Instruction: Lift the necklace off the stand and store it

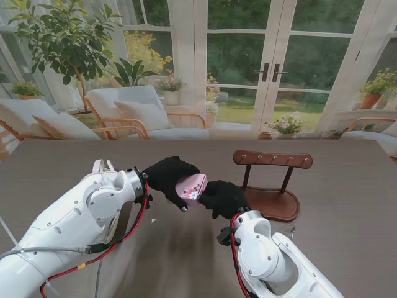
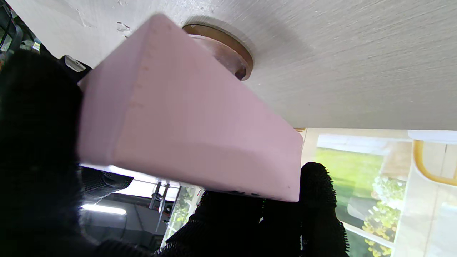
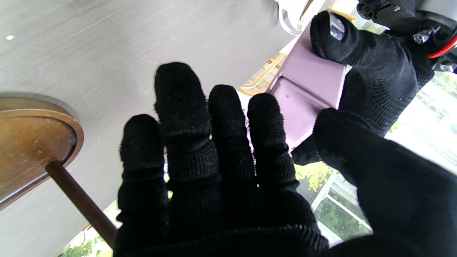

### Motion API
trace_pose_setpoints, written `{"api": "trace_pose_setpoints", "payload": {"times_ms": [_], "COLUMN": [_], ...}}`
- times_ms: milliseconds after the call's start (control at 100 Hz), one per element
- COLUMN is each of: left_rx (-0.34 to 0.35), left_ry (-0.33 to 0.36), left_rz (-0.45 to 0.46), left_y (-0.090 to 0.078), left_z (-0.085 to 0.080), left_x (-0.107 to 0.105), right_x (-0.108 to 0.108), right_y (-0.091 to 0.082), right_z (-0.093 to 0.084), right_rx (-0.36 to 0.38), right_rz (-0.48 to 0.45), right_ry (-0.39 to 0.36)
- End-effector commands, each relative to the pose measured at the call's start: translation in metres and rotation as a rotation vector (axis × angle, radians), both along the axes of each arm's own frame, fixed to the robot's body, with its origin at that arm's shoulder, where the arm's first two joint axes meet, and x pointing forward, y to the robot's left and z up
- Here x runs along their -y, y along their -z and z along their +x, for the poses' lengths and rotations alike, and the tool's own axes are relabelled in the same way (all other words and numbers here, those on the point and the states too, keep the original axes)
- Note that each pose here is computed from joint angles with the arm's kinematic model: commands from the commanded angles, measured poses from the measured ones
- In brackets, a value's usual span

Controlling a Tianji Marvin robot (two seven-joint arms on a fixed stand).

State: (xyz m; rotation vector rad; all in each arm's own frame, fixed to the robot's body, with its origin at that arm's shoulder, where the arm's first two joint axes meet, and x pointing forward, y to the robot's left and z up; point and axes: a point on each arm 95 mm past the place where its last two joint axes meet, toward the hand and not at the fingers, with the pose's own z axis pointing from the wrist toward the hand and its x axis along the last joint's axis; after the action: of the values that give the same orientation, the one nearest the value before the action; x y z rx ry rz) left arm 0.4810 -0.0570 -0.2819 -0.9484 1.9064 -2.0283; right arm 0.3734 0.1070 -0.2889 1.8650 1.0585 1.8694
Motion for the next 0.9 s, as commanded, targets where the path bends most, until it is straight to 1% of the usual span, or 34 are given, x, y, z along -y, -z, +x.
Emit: {"api": "trace_pose_setpoints", "payload": {"times_ms": [0,180,280,410,620,720,890], "left_rx": [0.001,-0.001,-0.002,-0.004,-0.006,-0.005,-0.008], "left_ry": [0.017,0.02,0.019,0.012,0.006,0.009,0.017], "left_rz": [-0.009,-0.01,-0.005,0.001,0.003,0.002,-0.002], "left_y": [-0.006,-0.006,-0.005,-0.003,-0.002,-0.003,-0.003], "left_z": [-0.001,-0.001,-0.001,-0.003,-0.005,-0.005,-0.007], "left_x": [0.008,0.01,0.01,0.007,0.006,0.007,0.009], "right_x": [-0.008,-0.01,-0.009,-0.002,0.01,0.013,0.011], "right_y": [0.007,0.009,0.009,0.005,-0.001,-0.002,-0.001], "right_z": [-0.005,-0.007,-0.008,-0.006,0.0,0.002,0.003], "right_rx": [-0.022,-0.024,-0.024,-0.024,-0.034,-0.059,-0.112], "right_rz": [0.013,0.04,0.051,0.051,0.008,-0.01,0.001], "right_ry": [-0.025,-0.038,-0.033,0.005,0.084,0.108,0.132]}}
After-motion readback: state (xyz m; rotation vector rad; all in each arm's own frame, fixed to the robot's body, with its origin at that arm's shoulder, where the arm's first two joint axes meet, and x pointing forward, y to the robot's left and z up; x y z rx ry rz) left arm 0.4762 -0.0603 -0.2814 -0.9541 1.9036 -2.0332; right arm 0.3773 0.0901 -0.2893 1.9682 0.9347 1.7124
